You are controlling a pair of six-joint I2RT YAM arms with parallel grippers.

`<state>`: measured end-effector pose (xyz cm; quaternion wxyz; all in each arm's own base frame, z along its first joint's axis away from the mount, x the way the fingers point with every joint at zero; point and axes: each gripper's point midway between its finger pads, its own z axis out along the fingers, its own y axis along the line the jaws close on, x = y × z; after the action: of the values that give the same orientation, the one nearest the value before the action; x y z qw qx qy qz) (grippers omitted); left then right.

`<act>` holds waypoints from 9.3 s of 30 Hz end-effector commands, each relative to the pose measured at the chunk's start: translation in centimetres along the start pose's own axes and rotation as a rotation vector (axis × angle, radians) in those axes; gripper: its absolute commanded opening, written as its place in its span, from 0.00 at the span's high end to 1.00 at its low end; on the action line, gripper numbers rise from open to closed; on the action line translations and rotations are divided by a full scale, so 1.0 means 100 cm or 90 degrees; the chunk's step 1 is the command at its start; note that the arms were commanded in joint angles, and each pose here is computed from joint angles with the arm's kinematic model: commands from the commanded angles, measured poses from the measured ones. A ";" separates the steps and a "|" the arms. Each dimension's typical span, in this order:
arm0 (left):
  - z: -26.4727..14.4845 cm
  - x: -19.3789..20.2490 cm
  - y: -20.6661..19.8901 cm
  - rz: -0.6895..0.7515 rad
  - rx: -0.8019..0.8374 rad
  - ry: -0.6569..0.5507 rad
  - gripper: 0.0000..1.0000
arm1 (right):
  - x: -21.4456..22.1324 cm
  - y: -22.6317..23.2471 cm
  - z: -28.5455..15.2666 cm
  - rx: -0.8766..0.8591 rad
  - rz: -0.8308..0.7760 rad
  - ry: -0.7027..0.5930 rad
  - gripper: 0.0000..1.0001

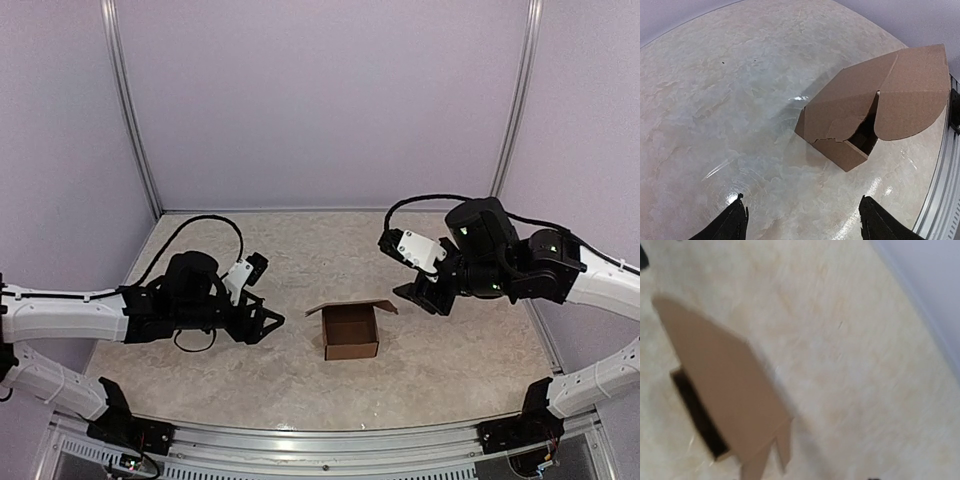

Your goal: Fold the paper box

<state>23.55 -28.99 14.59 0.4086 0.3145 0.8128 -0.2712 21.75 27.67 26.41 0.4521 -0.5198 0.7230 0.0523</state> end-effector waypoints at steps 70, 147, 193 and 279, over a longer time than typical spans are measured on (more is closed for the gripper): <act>0.068 -0.013 -0.036 0.251 0.020 -0.025 1.00 | 0.071 0.005 0.078 -0.078 0.195 -0.121 0.59; 0.080 -0.014 -0.044 -0.001 -0.235 0.018 1.00 | 0.046 0.071 0.127 0.198 0.485 -0.106 1.00; 0.059 0.061 -0.071 -0.018 -0.297 0.011 1.00 | 0.091 0.133 0.107 0.246 0.495 -0.069 0.89; 0.065 0.031 -0.107 0.031 -0.197 0.016 0.29 | 0.064 0.084 0.131 0.163 0.458 -0.030 0.79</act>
<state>18.52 -39.60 9.64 0.4598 0.2529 0.8451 -0.1024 23.26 36.10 16.24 0.5294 -0.1404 0.8158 0.1856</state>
